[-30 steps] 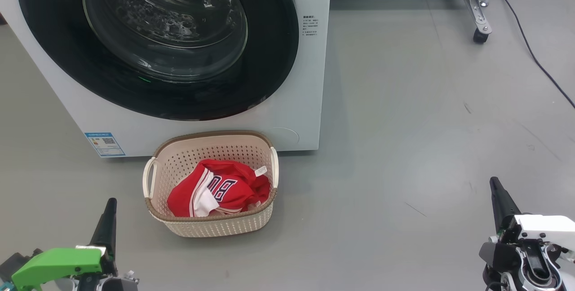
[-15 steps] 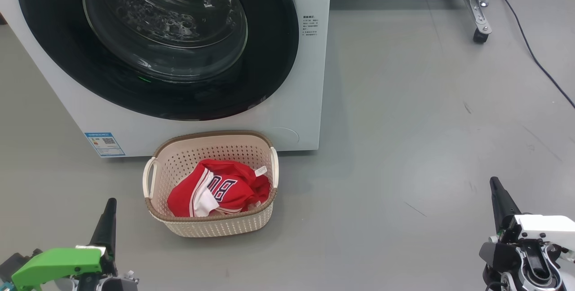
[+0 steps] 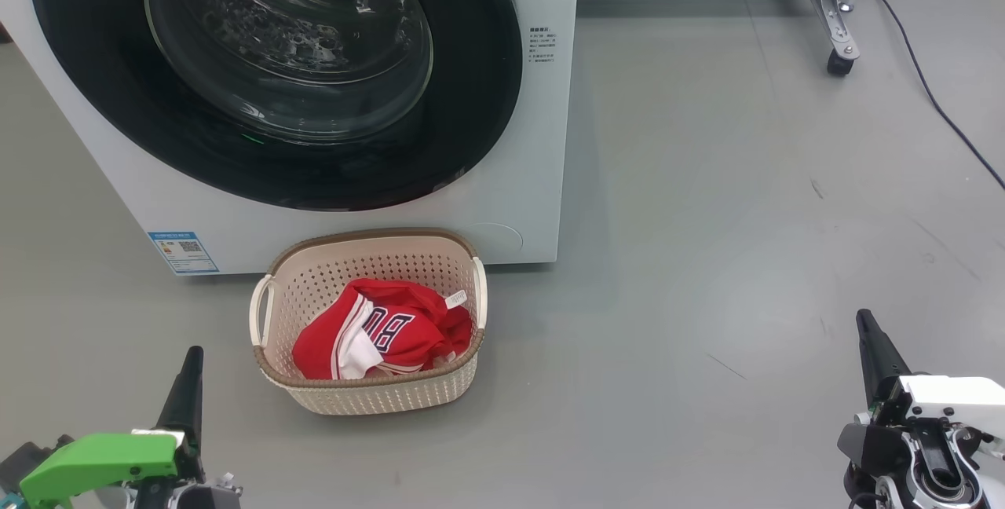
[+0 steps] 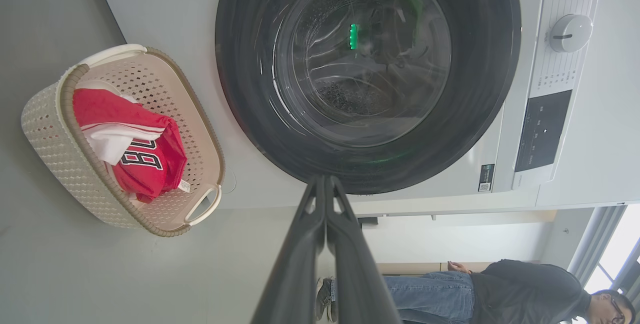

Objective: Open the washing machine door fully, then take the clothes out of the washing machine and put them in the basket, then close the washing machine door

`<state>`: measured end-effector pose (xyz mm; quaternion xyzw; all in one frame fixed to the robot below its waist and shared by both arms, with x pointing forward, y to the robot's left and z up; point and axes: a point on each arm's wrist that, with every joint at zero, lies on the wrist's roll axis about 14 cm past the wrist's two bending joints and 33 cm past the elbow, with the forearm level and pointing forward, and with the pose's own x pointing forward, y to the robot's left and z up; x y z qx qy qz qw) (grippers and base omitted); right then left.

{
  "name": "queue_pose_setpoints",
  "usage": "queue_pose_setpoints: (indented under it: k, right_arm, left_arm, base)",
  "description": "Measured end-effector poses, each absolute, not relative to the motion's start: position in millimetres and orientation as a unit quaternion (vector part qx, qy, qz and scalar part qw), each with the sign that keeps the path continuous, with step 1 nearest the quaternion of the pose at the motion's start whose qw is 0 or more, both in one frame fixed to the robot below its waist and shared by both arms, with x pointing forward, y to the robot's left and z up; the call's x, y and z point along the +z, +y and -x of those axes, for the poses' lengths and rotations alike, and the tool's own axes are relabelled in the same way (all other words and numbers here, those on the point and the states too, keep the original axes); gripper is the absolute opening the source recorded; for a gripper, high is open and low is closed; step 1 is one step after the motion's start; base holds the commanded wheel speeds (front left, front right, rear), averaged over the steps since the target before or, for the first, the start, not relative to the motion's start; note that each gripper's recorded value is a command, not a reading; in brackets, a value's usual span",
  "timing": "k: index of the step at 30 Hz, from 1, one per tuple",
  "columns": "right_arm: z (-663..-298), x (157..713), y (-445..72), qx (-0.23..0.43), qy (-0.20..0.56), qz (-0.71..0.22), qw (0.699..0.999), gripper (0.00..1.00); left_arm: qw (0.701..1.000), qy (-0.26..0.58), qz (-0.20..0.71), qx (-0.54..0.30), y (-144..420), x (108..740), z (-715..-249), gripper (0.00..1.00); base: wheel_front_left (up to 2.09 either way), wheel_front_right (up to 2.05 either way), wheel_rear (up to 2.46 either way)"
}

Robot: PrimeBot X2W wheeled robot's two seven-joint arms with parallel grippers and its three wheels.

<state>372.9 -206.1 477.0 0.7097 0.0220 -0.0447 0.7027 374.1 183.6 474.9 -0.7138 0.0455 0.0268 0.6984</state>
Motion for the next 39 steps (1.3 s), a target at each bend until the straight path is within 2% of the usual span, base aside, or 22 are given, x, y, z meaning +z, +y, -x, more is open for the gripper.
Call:
queue_pose_setpoints:
  k: [39]
  right_arm:
    - [-373.0,477.1,-206.2,-0.045,0.022,-0.710,0.703,0.00]
  left_arm:
    - [0.698,0.045,0.714,0.027,184.3,475.0,-374.2,0.00]
  base:
    - [0.00,0.00,0.00]
